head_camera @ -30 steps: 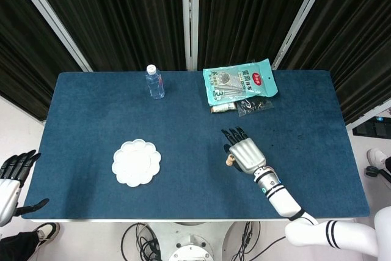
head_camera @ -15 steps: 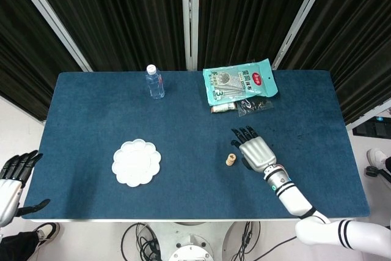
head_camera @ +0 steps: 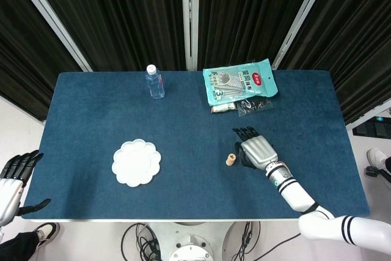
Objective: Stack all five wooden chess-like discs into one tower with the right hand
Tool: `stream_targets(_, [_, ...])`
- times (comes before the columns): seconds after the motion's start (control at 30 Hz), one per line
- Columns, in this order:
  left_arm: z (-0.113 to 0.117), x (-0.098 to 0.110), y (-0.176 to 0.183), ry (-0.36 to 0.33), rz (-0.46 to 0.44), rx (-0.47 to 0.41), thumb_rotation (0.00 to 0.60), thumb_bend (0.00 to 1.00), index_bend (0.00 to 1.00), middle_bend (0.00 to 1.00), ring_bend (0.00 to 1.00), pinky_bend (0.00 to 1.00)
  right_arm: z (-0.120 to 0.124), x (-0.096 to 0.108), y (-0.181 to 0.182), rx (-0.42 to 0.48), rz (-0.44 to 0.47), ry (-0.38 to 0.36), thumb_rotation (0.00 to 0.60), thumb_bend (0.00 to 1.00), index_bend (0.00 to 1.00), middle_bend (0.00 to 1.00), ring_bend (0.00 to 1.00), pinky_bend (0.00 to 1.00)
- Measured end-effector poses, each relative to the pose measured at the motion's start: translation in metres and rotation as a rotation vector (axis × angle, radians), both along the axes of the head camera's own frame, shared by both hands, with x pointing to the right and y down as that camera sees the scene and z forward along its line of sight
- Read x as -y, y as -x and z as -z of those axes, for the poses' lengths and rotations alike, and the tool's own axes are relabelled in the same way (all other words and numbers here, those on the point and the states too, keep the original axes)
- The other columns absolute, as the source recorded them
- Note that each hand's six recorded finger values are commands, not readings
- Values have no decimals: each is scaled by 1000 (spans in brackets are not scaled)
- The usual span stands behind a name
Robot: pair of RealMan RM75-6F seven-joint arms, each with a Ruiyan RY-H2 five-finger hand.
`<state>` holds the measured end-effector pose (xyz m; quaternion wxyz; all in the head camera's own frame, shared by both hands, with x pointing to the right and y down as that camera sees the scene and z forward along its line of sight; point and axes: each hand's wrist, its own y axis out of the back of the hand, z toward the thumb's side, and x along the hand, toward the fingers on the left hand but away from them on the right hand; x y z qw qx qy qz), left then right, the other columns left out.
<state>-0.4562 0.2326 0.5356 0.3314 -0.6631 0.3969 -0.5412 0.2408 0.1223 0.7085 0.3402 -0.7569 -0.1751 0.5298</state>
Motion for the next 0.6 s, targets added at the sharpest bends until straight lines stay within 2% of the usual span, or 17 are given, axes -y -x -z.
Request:
stream_targets(0.33, [2, 0, 1, -5, 4, -2, 600, 0, 64, 4, 0, 0, -4, 2, 2, -10, -4, -17, 405, 875, 440, 0, 0, 0])
stream_targets(0.6, [0, 0, 1, -1, 5, 0, 600, 0, 64, 4, 0, 0, -13, -5, 2, -39, 17, 16, 405, 872, 397, 0, 0, 0])
